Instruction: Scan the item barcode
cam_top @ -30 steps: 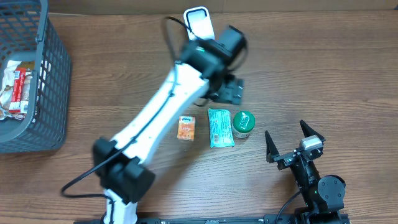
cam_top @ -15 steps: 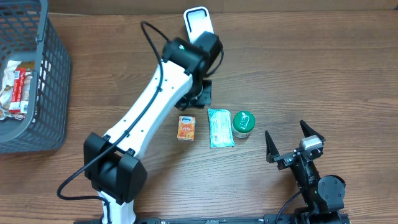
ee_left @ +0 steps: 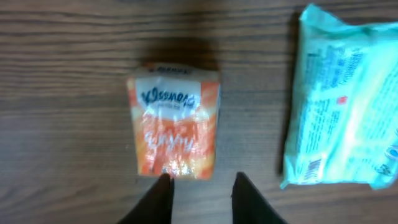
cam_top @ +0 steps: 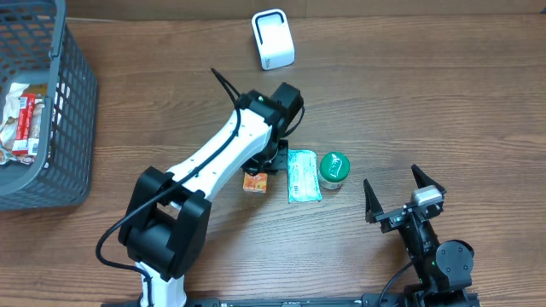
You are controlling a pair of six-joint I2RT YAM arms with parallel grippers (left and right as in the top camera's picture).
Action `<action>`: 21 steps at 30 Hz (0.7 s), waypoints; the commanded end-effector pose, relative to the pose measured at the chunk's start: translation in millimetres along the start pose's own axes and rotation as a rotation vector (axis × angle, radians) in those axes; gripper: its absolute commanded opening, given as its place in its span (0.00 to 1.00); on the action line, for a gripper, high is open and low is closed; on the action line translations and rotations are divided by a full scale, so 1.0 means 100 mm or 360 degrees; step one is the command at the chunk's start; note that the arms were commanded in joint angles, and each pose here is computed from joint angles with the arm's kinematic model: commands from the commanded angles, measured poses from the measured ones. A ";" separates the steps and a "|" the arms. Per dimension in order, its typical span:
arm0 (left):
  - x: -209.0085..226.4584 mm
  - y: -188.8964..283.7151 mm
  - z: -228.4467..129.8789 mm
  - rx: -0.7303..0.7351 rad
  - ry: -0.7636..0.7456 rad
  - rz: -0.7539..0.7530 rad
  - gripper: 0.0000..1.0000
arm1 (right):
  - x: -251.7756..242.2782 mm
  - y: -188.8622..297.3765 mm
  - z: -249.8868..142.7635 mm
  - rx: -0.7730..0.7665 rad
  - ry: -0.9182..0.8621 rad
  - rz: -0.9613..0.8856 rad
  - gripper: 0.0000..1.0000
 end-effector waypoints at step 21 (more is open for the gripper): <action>-0.14 -0.20 -0.11 -0.0218 0.0030 0.0194 0.29 | -0.01 0.00 -0.03 -0.0001 0.0007 -0.0017 1.00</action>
Point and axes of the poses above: each gripper's point midway between its finger pads, its own y axis back along the fingers, its own x axis along the line the jaws close on, z = x × y, the point moved 8 cm from there along y, back along the fingers, and after that the axes turned 4 degrees about y, right-handed, at the moved point
